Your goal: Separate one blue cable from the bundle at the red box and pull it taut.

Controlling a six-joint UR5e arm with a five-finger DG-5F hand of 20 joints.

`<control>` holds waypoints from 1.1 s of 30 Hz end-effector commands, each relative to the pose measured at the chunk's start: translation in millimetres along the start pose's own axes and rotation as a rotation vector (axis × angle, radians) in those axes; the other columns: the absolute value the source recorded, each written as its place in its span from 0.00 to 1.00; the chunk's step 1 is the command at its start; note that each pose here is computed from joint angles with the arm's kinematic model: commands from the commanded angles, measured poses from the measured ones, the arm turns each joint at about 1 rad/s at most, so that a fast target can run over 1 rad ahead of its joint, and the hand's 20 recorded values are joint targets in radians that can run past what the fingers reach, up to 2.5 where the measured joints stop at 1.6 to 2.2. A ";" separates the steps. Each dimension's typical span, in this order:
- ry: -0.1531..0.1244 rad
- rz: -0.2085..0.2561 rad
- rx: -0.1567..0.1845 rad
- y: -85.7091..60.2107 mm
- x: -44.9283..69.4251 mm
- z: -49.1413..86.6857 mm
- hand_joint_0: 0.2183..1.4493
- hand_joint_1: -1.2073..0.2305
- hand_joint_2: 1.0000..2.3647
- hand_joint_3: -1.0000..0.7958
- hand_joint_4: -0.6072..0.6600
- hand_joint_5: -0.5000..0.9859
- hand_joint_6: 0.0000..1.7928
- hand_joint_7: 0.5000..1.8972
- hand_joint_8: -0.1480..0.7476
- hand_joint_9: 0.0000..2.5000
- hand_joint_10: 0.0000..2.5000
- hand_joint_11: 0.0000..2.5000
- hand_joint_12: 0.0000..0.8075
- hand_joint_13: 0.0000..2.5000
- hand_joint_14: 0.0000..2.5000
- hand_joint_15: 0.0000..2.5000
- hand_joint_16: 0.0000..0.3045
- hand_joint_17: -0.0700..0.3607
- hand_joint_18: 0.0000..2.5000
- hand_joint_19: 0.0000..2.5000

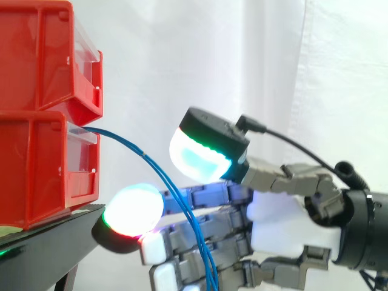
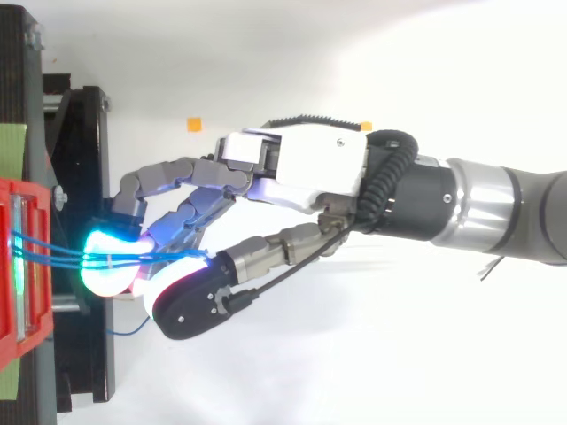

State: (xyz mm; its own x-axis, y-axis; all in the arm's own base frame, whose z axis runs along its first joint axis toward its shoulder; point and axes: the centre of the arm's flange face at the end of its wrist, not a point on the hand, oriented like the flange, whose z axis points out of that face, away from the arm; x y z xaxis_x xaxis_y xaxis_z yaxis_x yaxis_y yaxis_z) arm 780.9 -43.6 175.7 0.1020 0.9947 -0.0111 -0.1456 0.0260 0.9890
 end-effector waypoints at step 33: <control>0.096 0.148 -0.008 -12.1 -16.9 11.1 0.33 0.39 0.01 0.36 0.67 0.23 0.28 0.51 0.56 0.31 0.00 0.30 0.51 0.38 0.01 0.27 0.17 0.44 0.34 0.27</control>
State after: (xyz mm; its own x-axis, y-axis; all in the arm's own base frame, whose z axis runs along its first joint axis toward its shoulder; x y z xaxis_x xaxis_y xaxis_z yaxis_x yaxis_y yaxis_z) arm 792.0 -58.6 165.7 -0.0173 0.9926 0.1204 -0.1597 -0.1216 0.9796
